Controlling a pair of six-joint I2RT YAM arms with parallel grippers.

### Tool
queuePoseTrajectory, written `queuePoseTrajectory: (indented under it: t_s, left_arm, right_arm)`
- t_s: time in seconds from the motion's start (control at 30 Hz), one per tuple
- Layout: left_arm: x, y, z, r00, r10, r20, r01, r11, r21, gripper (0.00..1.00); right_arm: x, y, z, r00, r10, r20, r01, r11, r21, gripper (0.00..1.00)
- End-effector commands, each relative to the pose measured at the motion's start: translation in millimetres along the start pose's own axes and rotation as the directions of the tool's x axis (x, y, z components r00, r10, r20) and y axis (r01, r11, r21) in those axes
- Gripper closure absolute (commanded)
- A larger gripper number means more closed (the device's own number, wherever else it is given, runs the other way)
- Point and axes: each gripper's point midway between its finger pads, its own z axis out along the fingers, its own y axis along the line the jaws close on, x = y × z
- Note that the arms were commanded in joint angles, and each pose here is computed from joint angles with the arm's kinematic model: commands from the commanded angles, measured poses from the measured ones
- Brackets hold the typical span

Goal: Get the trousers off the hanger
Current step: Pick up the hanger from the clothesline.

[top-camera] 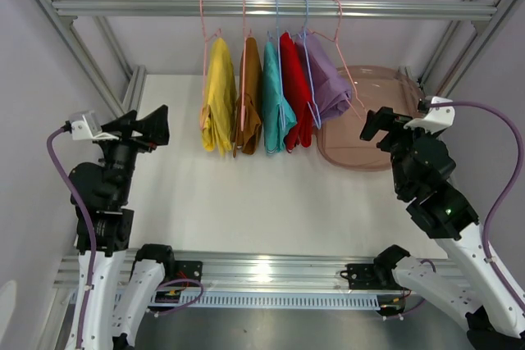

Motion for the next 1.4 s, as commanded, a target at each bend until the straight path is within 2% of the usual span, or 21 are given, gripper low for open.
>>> queuePoseTrajectory:
  t_s: [0.0,0.2,0.33,0.47,0.53,0.67,0.73,0.83,0.87,1.0,1.03,1.1,1.13,1.17,1.2,1.23,1.33,1.37]
  left_arm:
    - [-12.1,-10.8,-1.1,1.000,0.011,0.019,-0.012,0.999,0.046,0.01]
    - [-12.2,-7.8,-0.6,1.000,-0.010,0.012,0.009,1.000,0.022,0.01]
    - [-7.9,3.3,0.0,0.998,-0.059,0.017,0.060,0.997,-0.039,0.01]
    - [1.5,-9.0,3.8,0.996,-0.093,-0.003,0.093,0.995,0.043,0.01]
    - [8.9,-11.9,8.3,0.993,-0.110,-0.028,0.112,0.992,0.066,0.01]
    - [16.1,-17.8,16.5,0.989,-0.138,-0.059,0.144,0.982,0.118,0.01]
    - [23.2,-26.5,21.0,0.986,-0.133,-0.100,0.149,0.973,0.177,0.01]
    - [27.5,-43.5,24.7,0.981,-0.118,-0.154,0.157,0.950,0.269,0.01]
    - [35.1,-43.1,31.3,0.977,-0.105,-0.186,0.155,0.948,0.277,0.00]
    - [44.5,-55.0,46.1,0.958,-0.070,-0.278,0.167,0.924,0.343,0.00]
    - [30.4,-66.3,49.5,0.961,-0.053,-0.271,0.158,0.910,0.382,0.00]
    - [47.4,-59.9,64.5,0.937,-0.047,-0.345,0.179,0.915,0.362,0.01]
    - [33.6,-67.9,70.4,0.944,-0.032,-0.329,0.165,0.907,0.388,0.01]
    - [37.0,-68.7,74.7,0.937,-0.024,-0.350,0.171,0.902,0.397,0.01]
    - [54.6,-60.6,86.3,0.910,-0.042,-0.413,0.207,0.909,0.363,0.00]
    - [36.9,-61.1,96.4,0.920,-0.037,-0.391,0.195,0.907,0.373,0.01]
    - [49.4,-64.2,115.0,0.879,-0.041,-0.475,0.259,0.878,0.403,0.01]
    - [54.1,-64.1,118.7,0.866,-0.043,-0.497,0.276,0.871,0.406,0.04]
  right_arm:
    - [-24.8,1.9,-4.1,0.995,0.074,0.070,-0.074,0.997,-0.010,0.01]
    - [-44.0,4.4,-22.7,0.978,0.123,0.167,-0.103,0.987,-0.119,0.00]
    - [-46.4,8.9,-22.0,0.980,0.115,0.161,-0.094,0.986,-0.135,0.01]
    - [-58.3,14.4,-8.9,0.988,0.060,0.143,-0.047,0.995,-0.091,0.00]
    - [-72.7,22.7,-7.9,0.989,0.045,0.142,-0.028,0.993,-0.116,0.01]
    - [-68.5,31.7,-3.7,0.995,0.028,0.100,-0.014,0.989,-0.144,0.01]
    - [-47.7,36.3,-7.0,0.999,0.017,0.047,-0.008,0.982,-0.191,0.01]
    - [-33.1,44.6,-23.7,0.997,0.074,0.016,-0.066,0.953,-0.296,0.01]
    - [-15.1,46.1,-24.8,0.998,0.068,-0.013,-0.069,0.947,-0.314,0.01]
    - [2.3,51.9,-40.9,0.994,0.093,-0.058,-0.109,0.913,-0.394,0.01]
    - [2.1,52.4,-46.5,0.992,0.110,-0.063,-0.126,0.903,-0.411,0.00]
    - [13.4,59.9,-53.2,0.990,0.111,-0.088,-0.139,0.875,-0.464,0.01]
    - [11.9,59.7,-59.9,0.989,0.126,-0.077,-0.148,0.861,-0.487,0.00]
    - [14.5,61.0,-62.6,0.987,0.136,-0.080,-0.158,0.851,-0.501,0.00]
    - [21.7,63.3,-64.5,0.987,0.139,-0.083,-0.162,0.838,-0.521,0.00]
    - [20.6,61.8,-68.5,0.986,0.148,-0.072,-0.164,0.832,-0.530,0.01]
    - [28.1,60.6,-69.1,0.988,0.140,-0.070,-0.156,0.830,-0.536,0.01]
    - [29.0,59.4,-70.1,0.990,0.128,-0.064,-0.142,0.831,-0.537,0.00]
